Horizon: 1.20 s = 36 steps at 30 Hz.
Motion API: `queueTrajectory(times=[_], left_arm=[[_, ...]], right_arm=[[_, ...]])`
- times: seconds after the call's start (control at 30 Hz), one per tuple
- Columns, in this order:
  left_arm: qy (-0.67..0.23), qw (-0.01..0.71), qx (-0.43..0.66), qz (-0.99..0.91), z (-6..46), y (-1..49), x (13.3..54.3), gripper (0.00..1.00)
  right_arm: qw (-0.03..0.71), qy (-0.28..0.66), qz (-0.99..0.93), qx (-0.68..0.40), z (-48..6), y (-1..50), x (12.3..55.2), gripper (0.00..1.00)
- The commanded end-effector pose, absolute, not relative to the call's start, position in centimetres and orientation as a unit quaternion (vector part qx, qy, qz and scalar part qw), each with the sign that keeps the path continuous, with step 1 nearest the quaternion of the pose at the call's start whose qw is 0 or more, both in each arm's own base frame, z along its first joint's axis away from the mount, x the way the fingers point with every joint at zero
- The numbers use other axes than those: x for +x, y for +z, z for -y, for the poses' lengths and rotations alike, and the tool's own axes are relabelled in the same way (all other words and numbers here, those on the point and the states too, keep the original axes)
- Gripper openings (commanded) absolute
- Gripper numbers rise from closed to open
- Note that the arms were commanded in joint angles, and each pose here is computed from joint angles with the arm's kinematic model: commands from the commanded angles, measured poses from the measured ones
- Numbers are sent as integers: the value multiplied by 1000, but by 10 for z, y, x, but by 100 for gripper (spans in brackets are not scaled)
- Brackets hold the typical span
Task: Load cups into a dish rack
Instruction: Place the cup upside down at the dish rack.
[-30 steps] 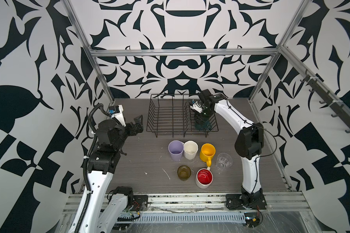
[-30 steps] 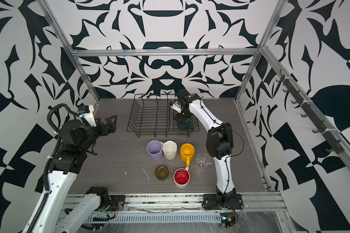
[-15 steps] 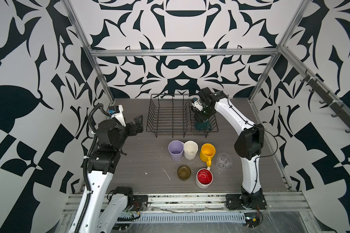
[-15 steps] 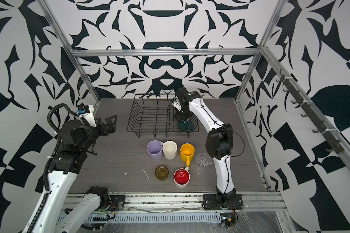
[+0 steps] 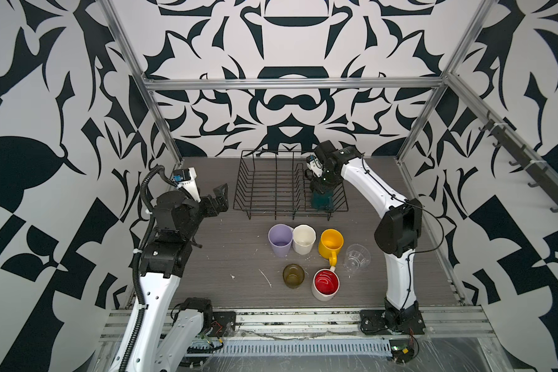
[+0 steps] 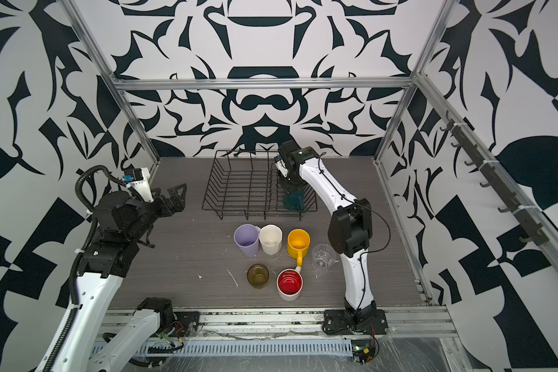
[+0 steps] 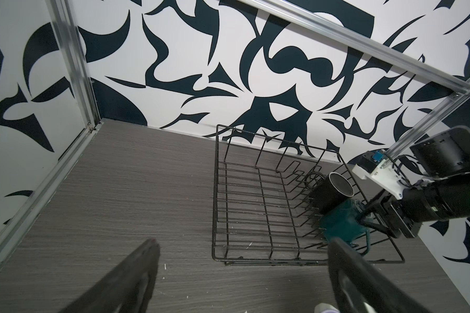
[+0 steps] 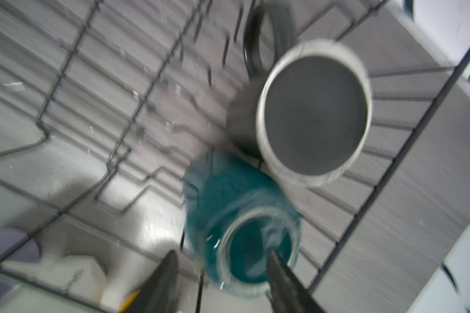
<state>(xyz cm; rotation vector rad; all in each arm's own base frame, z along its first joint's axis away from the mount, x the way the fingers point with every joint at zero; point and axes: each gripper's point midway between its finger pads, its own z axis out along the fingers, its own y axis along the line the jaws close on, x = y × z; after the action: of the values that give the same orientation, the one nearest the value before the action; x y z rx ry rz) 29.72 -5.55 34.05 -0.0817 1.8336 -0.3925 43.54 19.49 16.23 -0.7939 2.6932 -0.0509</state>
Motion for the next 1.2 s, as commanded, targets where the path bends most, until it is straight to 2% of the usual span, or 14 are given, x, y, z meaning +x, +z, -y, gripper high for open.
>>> queueTrajectory(times=[0.0,0.23,0.53,0.8,0.97,1.17], left_arm=[[-171,584,-39,-792,55,333,294,99],[-172,585,-40,-792,55,333,295,99],[-168,582,-42,-795,54,333,294,99],[-160,558,-52,-812,51,330,291,99],[-163,534,-59,-827,52,327,287,99],[-186,490,-66,-849,60,314,282,100]], right_arm=[[157,-41,-946,-282,-188,169,425,48],[159,-41,-944,-286,-193,179,428,55],[215,8,-938,-270,-204,217,425,70],[308,117,-919,-217,-213,265,403,78],[369,196,-896,-154,-199,288,389,85],[400,265,-870,-117,-188,303,376,93]])
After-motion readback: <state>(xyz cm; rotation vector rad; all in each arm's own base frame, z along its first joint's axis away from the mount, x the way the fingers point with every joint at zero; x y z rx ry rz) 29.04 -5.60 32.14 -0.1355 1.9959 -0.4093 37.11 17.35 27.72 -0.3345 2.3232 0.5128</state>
